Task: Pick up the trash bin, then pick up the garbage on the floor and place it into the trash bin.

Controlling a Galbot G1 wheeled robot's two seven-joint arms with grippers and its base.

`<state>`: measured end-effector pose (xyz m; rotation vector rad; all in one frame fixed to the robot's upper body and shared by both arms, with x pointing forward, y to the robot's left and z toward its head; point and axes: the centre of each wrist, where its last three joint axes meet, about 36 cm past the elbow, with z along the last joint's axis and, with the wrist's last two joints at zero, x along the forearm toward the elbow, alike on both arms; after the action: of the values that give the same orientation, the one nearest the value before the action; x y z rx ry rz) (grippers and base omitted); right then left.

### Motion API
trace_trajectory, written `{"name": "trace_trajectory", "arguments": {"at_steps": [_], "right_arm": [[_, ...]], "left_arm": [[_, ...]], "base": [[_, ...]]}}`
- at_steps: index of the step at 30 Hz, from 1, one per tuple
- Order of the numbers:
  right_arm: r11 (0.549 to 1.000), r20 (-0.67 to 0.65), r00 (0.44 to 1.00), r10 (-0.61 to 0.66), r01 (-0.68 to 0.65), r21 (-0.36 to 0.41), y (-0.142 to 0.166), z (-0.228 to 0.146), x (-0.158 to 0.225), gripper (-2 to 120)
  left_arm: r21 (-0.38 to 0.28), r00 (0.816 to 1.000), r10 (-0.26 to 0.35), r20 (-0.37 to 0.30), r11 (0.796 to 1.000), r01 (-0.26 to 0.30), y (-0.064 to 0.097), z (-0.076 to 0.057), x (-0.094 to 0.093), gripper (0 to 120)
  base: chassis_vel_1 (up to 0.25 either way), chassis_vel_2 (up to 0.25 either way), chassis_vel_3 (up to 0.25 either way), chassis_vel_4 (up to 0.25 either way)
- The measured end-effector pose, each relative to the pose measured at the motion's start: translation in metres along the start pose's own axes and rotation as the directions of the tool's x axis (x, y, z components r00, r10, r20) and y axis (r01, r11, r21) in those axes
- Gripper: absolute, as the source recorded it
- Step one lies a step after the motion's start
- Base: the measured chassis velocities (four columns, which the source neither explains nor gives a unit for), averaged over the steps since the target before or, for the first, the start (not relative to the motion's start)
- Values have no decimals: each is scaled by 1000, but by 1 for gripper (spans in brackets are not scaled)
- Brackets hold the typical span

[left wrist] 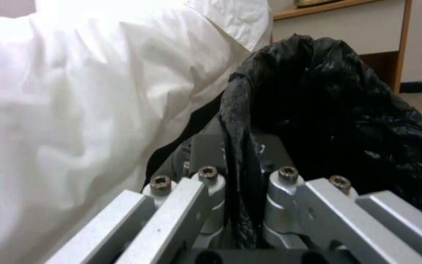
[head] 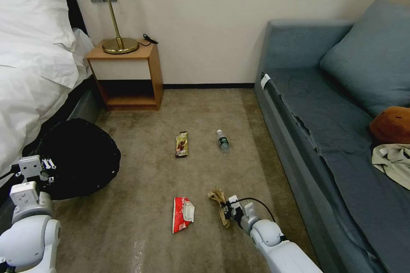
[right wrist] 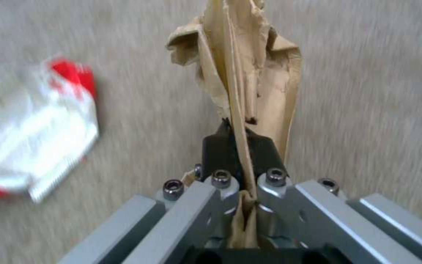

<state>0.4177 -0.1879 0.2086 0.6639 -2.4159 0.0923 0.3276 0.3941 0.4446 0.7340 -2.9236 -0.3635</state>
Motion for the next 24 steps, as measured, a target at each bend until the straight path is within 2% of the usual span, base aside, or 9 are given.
{"name": "trace_trajectory", "arguments": {"at_steps": [5,9,11,13,15,16,19,22,24], "right_arm": [[1000,93,996,-13,12,13,-2,-37,-1,0],[998,217,974,-63,63,6,-7,-101,3,0],[997,238,968,-74,74,9,-8,-116,5,0],[995,271,957,-102,94,41,-9,-150,12,0],[993,285,951,-118,105,59,-8,-165,16,0],[988,303,942,-146,127,82,-3,-186,21,0],[978,326,923,-205,182,101,13,-213,26,0],[970,339,909,-244,222,104,25,-227,29,0],[942,347,876,-334,306,136,55,-256,27,0]], "left_arm": [[-2,1000,22,-7,1000,-22,-4,2,5,5],[-3,999,36,-8,999,-36,-9,2,8,5],[-2,999,39,-8,999,-39,-11,2,8,5],[3,999,44,-5,999,-44,-14,1,9,5],[5,999,46,-3,999,-46,-15,0,8,5],[7,999,52,0,999,-52,-17,-1,8,5],[9,998,65,2,998,-65,-20,-3,8,5],[10,997,71,3,997,-71,-22,-4,9,5],[24,997,83,5,996,-83,-32,-5,9,5]], "base": [[0,0,0,0],[0,0,0,0],[0,0,0,0],[0,0,0,0],[0,0,0,0],[0,0,0,0],[0,0,0,0],[0,0,0,0],[0,0,0,0]]}}
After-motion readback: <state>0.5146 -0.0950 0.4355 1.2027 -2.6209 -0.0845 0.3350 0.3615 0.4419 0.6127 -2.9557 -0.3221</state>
